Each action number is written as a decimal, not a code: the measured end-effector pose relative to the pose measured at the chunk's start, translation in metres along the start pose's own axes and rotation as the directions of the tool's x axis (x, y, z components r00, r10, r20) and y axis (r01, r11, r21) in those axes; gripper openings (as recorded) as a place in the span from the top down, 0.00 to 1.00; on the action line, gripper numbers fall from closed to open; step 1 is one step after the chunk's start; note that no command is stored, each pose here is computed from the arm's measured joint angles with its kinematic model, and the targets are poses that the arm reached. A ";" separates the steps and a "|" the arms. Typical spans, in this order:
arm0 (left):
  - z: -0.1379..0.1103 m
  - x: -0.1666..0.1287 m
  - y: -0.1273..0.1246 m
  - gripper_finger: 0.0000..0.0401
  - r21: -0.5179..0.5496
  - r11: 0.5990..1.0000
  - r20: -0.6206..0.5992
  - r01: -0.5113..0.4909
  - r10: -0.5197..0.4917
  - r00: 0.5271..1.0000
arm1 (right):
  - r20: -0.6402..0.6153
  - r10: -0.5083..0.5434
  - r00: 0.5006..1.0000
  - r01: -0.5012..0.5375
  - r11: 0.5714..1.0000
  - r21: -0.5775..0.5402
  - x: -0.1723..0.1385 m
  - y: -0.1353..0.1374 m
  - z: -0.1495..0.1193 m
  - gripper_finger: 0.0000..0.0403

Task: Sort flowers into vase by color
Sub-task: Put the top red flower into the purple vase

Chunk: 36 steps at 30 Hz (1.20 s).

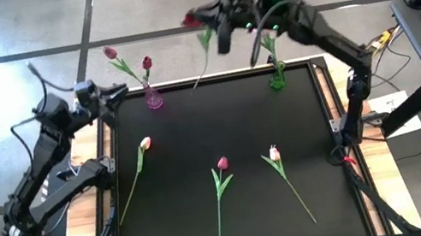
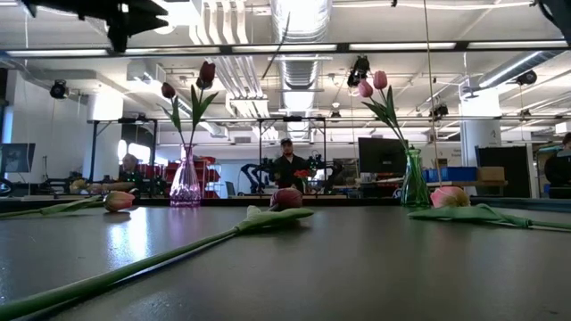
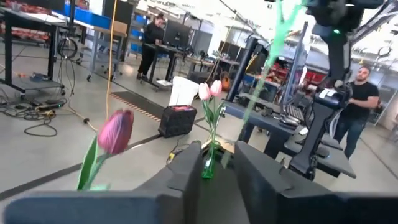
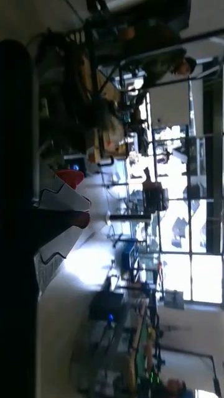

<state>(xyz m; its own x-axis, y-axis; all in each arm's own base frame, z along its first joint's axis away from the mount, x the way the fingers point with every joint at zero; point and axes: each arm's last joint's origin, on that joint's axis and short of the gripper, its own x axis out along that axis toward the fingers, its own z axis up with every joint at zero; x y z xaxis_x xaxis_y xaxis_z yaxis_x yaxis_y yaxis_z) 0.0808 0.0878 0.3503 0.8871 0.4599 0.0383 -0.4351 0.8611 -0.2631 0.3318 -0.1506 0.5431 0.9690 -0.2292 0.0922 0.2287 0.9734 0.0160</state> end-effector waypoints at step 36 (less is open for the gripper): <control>0.068 0.162 -0.051 0.67 0.221 0.918 -0.262 0.329 -0.269 0.927 | 0.100 0.085 0.991 -0.091 0.994 0.059 0.056 0.027 -0.034 0.97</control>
<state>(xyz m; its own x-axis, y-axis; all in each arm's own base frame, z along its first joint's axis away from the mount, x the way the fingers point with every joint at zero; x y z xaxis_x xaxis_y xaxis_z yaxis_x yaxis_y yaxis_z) 0.2361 0.1326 0.4358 0.9796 0.1380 -0.1462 -0.1418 0.9898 -0.0163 0.3955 -0.1379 0.5153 0.9707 -0.1437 0.1925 0.1332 0.9889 0.0664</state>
